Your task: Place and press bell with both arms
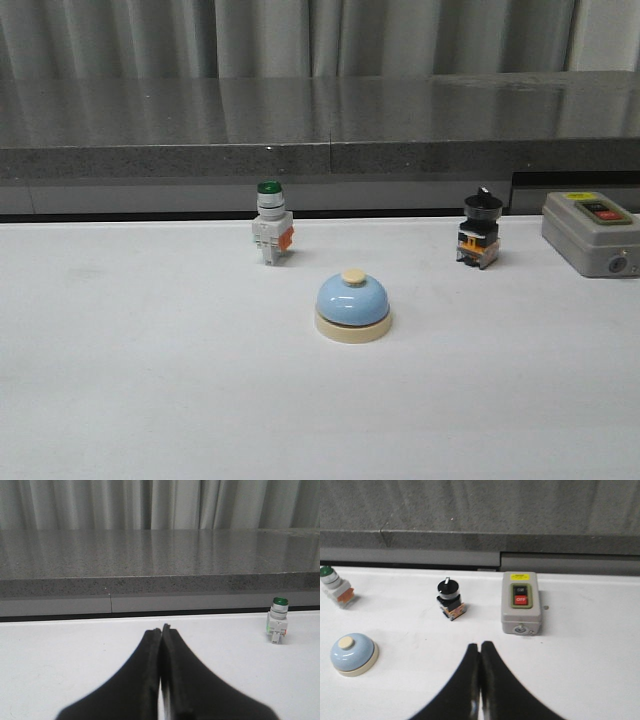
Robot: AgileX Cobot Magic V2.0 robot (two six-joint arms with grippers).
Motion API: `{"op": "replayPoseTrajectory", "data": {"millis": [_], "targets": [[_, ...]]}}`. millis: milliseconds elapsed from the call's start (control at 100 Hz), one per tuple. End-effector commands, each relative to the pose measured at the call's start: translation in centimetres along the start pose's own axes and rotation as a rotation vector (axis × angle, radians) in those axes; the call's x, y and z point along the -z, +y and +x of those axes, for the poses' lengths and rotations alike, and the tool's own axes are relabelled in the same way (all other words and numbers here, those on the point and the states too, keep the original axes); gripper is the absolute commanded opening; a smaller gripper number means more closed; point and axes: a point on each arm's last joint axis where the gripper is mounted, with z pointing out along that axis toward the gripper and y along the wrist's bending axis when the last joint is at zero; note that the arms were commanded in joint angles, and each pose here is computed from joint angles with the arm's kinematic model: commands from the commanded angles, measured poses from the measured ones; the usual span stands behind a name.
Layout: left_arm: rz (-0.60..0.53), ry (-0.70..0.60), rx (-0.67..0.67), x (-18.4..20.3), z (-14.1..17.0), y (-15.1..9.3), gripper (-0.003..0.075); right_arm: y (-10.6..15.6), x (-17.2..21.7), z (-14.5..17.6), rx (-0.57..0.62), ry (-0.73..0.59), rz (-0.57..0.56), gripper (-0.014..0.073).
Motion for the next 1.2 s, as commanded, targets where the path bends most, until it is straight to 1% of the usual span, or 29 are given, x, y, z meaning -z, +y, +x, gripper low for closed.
{"op": "replayPoseTrajectory", "data": {"millis": [0, 120, 190, 460, 640, 890, 1069, 1189], "targets": [[-0.001, -0.068, 0.016, 0.1, 0.5, 0.1, -0.0020, 0.9, -1.6, -2.9, 0.019, -0.022, -0.042, -0.0059], [-0.001, -0.068, 0.016, 0.1, 0.5, 0.1, -0.0020, 2.6, -4.9, -4.6, 0.050, 0.090, -0.099, -0.0059], [-0.001, -0.068, 0.016, 0.1, 0.5, 0.1, -0.0020, 3.7, -6.6, -5.5, 0.067, 0.135, -0.129, -0.0059], [-0.001, -0.068, 0.016, 0.1, 0.5, 0.1, -0.0020, 8.0, -11.6, -8.1, 0.124, 0.213, -0.225, -0.0059], [-0.001, -0.068, 0.016, 0.1, 0.5, 0.1, -0.0020, 10.4, -14.2, -8.9, 0.163, 0.335, -0.252, -0.0059], [-0.001, -0.068, 0.016, 0.1, 0.5, 0.1, -0.0020, 13.3, -17.5, -8.5, 0.207, 0.496, -0.276, -0.0059], [-0.001, -0.068, 0.016, 0.1, 0.5, 0.1, -0.0020, 15.8, -19.7, -7.3, 0.257, 0.590, -0.301, -0.0059], [-0.001, -0.068, 0.016, 0.1, 0.5, 0.1, -0.0020, 17.0, -21.1, -6.0, 0.277, 0.664, -0.307, -0.0059]]}}
